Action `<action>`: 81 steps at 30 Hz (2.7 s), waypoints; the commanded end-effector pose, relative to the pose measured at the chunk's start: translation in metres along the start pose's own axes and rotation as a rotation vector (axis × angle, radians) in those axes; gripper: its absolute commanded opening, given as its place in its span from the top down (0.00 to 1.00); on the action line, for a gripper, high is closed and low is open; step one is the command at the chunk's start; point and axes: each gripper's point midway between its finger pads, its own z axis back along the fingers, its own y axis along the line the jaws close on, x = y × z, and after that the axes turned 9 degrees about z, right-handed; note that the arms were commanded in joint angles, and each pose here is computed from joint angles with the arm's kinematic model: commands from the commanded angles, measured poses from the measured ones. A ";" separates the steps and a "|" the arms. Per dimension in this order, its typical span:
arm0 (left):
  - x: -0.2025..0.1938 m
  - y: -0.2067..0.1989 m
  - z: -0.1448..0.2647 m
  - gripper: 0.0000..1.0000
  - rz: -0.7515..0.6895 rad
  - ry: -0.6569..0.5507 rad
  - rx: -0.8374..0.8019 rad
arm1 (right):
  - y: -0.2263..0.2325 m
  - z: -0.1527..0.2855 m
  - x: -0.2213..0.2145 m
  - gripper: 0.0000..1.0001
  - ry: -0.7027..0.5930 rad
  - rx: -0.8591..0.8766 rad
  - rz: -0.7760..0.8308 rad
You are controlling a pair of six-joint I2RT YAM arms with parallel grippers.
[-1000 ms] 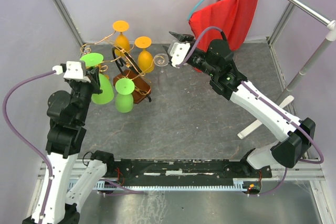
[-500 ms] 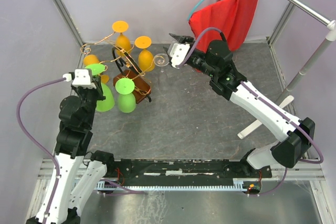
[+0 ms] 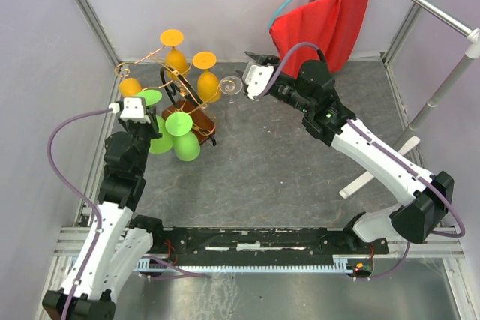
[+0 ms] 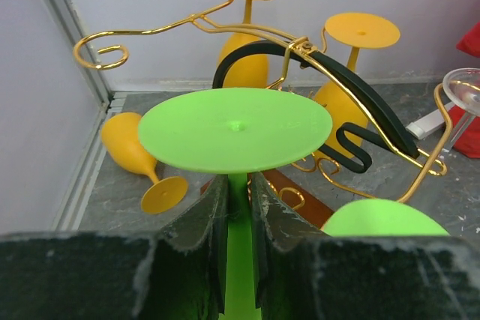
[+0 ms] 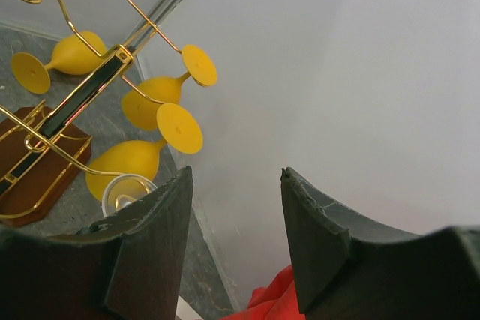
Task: Place the wine glass upside down on the wine glass rack
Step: Turn the wine glass upside down at the wine rack.
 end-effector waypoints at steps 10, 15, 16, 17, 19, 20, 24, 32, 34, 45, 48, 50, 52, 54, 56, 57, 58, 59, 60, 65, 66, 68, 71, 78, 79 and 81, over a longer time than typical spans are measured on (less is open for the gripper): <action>0.013 0.014 -0.028 0.97 0.122 -0.109 -0.121 | -0.016 0.012 -0.002 0.42 0.022 -0.054 0.022; 0.003 0.005 -0.028 0.97 0.141 -0.126 -0.219 | -0.013 0.009 -0.009 0.42 0.035 -0.045 0.021; 0.001 0.002 -0.029 0.97 0.142 -0.129 -0.238 | -0.014 0.008 -0.009 0.42 0.036 -0.045 0.022; -0.002 0.000 -0.030 0.97 0.144 -0.129 -0.254 | -0.013 0.008 -0.009 0.42 0.038 -0.043 0.023; -0.007 -0.004 -0.032 0.97 0.141 -0.129 -0.288 | -0.014 0.007 -0.011 0.42 0.043 -0.043 0.025; -0.008 -0.005 -0.033 0.97 0.137 -0.130 -0.299 | -0.014 0.007 -0.012 0.42 0.044 -0.043 0.026; -0.017 -0.005 -0.038 0.97 0.121 -0.123 -0.313 | -0.014 0.006 -0.014 0.42 0.052 -0.040 0.029; -0.034 0.004 -0.041 0.97 0.120 -0.180 -0.294 | -0.014 0.002 -0.014 0.42 0.049 -0.033 0.029; -0.033 0.004 -0.042 0.97 0.119 -0.201 -0.298 | -0.015 0.001 -0.013 0.42 0.046 -0.032 0.030; -0.026 0.007 -0.055 0.97 0.108 -0.269 -0.303 | -0.015 -0.003 -0.013 0.42 0.041 -0.029 0.026; -0.027 0.011 -0.060 0.97 0.112 -0.275 -0.289 | -0.014 -0.004 -0.014 0.42 0.043 -0.030 0.024; -0.029 0.013 -0.065 0.97 0.113 -0.271 -0.280 | -0.015 -0.004 -0.014 0.42 0.044 -0.032 0.024; -0.030 0.016 -0.069 0.97 0.113 -0.273 -0.269 | -0.014 -0.004 -0.015 0.42 0.046 -0.031 0.024; -0.029 0.019 -0.073 0.97 0.116 -0.283 -0.255 | -0.014 -0.004 -0.015 0.42 0.047 -0.029 0.023; -0.026 0.021 -0.077 0.97 0.114 -0.295 -0.244 | -0.014 -0.004 -0.016 0.42 0.048 -0.030 0.023; -0.025 0.022 -0.079 0.97 0.112 -0.299 -0.241 | -0.015 -0.004 -0.015 0.42 0.048 -0.033 0.025; -0.024 0.023 -0.081 0.97 0.110 -0.301 -0.238 | -0.015 -0.005 -0.016 0.42 0.049 -0.032 0.025; -0.023 0.023 -0.082 0.97 0.109 -0.304 -0.239 | -0.015 -0.004 -0.016 0.42 0.050 -0.033 0.025; -0.022 0.023 -0.084 0.97 0.108 -0.306 -0.239 | -0.015 -0.004 -0.016 0.42 0.051 -0.033 0.025; -0.019 0.025 -0.093 0.97 0.103 -0.306 -0.234 | -0.014 -0.005 -0.018 0.42 0.056 -0.035 0.024; -0.020 0.028 -0.094 0.96 0.102 -0.303 -0.223 | -0.014 -0.006 -0.019 0.42 0.058 -0.034 0.024; -0.022 0.034 -0.097 0.96 0.098 -0.305 -0.187 | -0.013 -0.006 -0.019 0.42 0.059 -0.032 0.023; -0.024 0.042 -0.098 0.96 0.086 -0.307 -0.144 | -0.011 -0.007 -0.021 0.42 0.063 -0.030 0.020; -0.028 0.059 -0.089 0.96 0.054 -0.308 -0.047 | -0.011 -0.007 -0.022 0.42 0.068 -0.032 0.022; -0.029 0.061 -0.088 0.96 0.049 -0.303 -0.037 | -0.011 -0.006 -0.022 0.42 0.067 -0.029 0.021; -0.031 0.064 -0.087 0.95 0.046 -0.297 -0.018 | -0.010 -0.007 -0.023 0.42 0.068 -0.027 0.021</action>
